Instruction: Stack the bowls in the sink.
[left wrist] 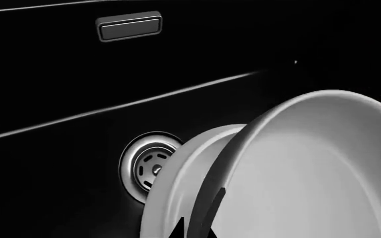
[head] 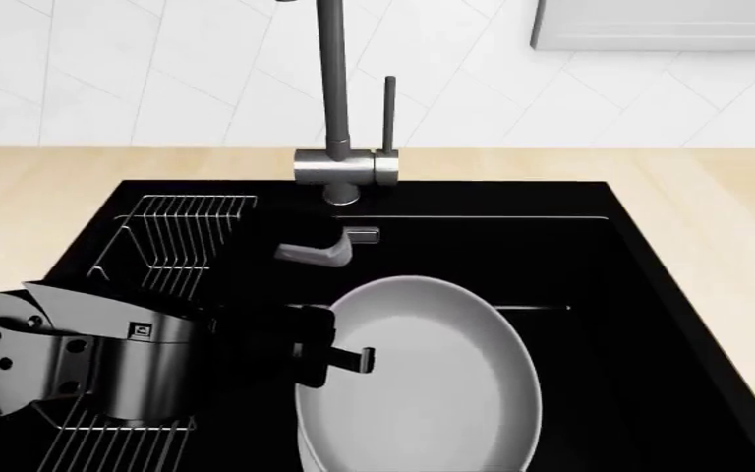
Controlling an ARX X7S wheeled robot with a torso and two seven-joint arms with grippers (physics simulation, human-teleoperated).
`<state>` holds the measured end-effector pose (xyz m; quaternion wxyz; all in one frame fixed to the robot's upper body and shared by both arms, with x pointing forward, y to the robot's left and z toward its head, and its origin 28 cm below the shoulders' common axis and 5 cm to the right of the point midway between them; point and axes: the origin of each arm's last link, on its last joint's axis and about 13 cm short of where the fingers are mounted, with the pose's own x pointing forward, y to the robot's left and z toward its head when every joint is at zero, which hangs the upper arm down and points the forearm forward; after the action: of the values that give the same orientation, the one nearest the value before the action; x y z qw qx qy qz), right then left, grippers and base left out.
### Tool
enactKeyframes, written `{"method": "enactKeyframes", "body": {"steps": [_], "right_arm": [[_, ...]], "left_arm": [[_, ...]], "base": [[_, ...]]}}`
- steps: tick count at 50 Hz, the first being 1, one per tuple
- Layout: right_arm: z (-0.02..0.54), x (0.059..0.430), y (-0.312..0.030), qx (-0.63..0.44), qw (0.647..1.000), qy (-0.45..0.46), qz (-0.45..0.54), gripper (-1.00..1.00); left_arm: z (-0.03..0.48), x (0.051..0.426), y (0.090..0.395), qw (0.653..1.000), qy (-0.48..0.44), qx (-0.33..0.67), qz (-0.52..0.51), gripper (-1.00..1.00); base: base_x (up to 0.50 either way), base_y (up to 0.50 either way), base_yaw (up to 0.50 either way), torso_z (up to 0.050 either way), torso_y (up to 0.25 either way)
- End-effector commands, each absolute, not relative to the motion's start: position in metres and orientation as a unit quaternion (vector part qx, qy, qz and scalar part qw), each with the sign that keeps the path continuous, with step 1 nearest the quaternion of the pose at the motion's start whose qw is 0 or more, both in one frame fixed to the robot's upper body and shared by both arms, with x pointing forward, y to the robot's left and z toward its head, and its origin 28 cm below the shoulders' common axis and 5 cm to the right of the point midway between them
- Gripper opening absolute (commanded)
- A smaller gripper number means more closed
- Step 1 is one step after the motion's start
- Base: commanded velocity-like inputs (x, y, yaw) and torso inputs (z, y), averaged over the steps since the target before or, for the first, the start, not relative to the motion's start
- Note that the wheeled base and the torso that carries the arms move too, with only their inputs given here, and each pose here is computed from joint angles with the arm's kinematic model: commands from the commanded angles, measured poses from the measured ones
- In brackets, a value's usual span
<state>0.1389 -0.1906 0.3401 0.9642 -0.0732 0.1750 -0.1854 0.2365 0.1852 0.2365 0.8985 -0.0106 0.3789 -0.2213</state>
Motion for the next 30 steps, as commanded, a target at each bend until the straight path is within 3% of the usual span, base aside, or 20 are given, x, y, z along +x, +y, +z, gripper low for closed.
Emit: {"method": "enactKeyframes", "body": {"steps": [1, 30], "right_arm": [[0.339, 0.139, -0.191, -0.073, 0.964, 0.176, -0.186, 1.0], [0.338, 0.139, -0.192, -0.073, 0.964, 0.177, -0.185, 1.0]], "left_arm": [[0.236, 0.239, 0.184, 0.9, 0.377, -0.016, -0.221, -1.0], [0.226, 0.241, 0.179, 0.896, 0.388, 0.019, -0.215, -1.0]], "base": [[0.0, 0.0, 0.0, 0.0, 0.0], [0.0, 0.0, 0.0, 0.0, 0.0]]}}
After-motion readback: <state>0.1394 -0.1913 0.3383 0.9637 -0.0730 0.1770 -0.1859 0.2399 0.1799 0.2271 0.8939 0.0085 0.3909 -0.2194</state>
